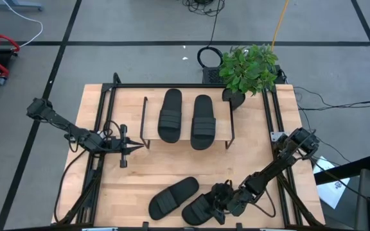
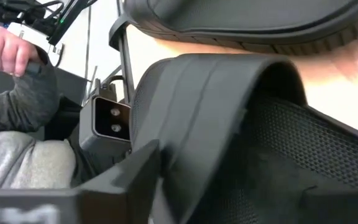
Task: Pick and place slides into the shelf
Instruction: Put the black slide under the shelf
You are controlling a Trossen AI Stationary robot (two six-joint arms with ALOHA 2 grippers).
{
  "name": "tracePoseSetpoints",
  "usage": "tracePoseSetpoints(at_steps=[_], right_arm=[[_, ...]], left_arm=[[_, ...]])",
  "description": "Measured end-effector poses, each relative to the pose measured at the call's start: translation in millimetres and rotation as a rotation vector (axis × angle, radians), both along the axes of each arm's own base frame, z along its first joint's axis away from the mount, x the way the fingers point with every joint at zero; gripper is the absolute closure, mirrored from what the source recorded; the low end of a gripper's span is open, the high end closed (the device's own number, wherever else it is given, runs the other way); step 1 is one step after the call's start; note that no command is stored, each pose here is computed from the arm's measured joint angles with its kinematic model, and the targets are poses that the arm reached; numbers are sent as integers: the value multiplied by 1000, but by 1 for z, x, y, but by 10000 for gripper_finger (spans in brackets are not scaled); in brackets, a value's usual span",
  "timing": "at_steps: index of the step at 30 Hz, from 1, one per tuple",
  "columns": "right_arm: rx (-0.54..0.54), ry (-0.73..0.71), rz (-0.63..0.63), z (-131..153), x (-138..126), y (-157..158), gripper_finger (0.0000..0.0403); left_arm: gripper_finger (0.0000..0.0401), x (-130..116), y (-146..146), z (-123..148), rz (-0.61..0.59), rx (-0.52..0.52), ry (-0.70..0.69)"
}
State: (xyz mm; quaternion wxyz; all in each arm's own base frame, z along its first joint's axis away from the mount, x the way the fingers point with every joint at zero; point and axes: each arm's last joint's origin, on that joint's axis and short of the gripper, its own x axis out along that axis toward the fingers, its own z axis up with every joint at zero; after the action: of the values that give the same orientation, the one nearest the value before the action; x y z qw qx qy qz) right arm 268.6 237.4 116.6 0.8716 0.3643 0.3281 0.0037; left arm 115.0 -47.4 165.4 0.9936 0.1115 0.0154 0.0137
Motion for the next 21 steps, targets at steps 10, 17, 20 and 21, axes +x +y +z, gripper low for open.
tracePoseSetpoints(at_steps=[10,17,20,21], right_arm=[[-145,-101,67,32,-1,-10,388],[-219,-145,32,80,-16,-29,397],[-231,-180,18,98,-22,-35,399],[-228,-190,18,103,-23,-37,399]], left_arm=[[377,0,0,-1,0,2,6],[377,0,0,-1,0,1,7],[377,0,0,-1,0,2,8],[377,0,0,-1,0,2,8]])
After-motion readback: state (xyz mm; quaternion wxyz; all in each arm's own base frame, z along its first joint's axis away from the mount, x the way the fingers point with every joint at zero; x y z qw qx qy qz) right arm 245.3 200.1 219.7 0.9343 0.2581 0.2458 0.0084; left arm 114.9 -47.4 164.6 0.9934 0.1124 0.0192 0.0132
